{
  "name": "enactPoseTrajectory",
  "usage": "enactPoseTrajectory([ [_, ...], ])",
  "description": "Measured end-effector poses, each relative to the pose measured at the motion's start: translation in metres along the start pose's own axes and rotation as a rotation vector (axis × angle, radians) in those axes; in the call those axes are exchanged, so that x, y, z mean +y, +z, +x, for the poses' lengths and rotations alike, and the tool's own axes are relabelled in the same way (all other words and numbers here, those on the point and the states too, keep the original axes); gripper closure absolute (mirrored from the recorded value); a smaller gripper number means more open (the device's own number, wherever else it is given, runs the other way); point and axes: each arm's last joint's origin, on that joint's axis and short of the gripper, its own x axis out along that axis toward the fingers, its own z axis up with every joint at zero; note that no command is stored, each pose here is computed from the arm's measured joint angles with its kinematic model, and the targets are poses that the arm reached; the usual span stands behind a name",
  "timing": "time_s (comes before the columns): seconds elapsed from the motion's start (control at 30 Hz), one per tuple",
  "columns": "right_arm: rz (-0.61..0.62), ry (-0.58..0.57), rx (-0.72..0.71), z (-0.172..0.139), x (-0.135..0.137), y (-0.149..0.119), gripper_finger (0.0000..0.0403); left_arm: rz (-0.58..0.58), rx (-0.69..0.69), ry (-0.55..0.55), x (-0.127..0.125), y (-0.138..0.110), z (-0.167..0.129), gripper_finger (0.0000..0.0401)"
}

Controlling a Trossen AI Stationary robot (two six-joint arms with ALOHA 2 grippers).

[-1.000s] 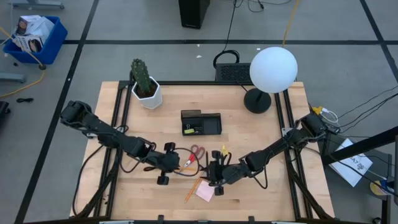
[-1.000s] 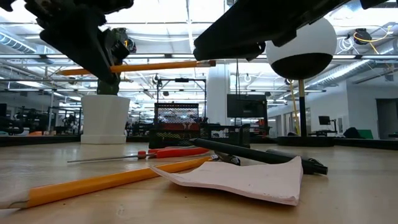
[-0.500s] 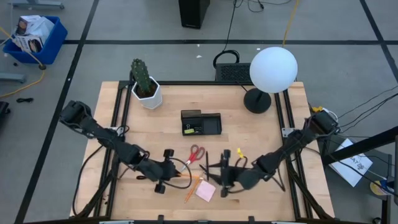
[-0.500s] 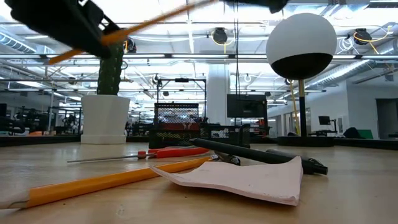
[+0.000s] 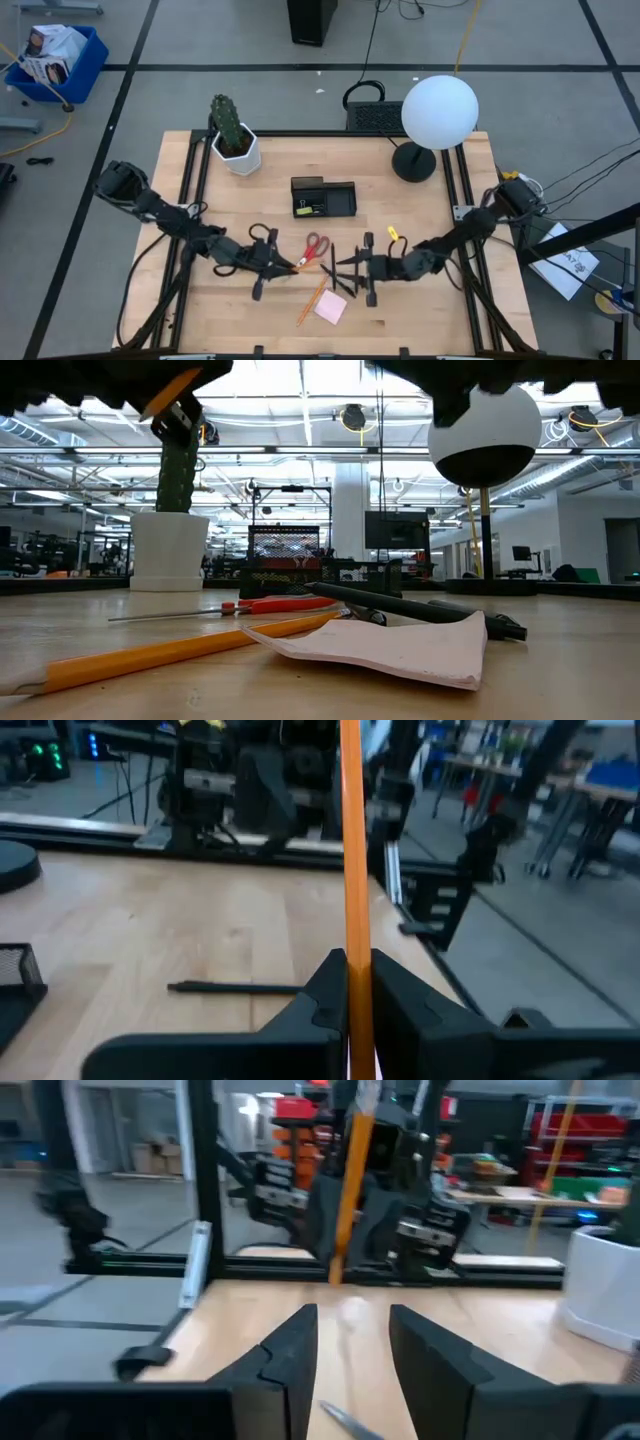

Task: Pick and place office supplies into organizer
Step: Put the top orange pencil into the top left of the desk organizer

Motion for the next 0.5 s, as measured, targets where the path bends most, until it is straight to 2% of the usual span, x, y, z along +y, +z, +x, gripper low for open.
enactPoseTrajectory([
  [0.13, -0.021, -0.051, 0.001, 0.017, -0.011, -0.002, 0.0284, -0.025, -0.006, 0.011, 0.006, -0.003, -0.002, 0.0379],
  [0.27, -0.016, -0.018, -0.025, 0.033, -0.016, 0.004, 0.0284, -0.035, -0.007, 0.012, 0.007, -0.004, -0.003, 0.0379],
  [0.4, -0.03, -0.035, -0.064, 0.042, -0.023, 0.013, 0.0284, -0.038, -0.018, 0.008, 0.007, -0.002, -0.003, 0.0379],
  [0.5, -0.038, 0.022, -0.11, 0.048, -0.028, 0.021, 0.0284, -0.039, -0.02, 0.003, 0.006, -0.002, -0.003, 0.0379],
])
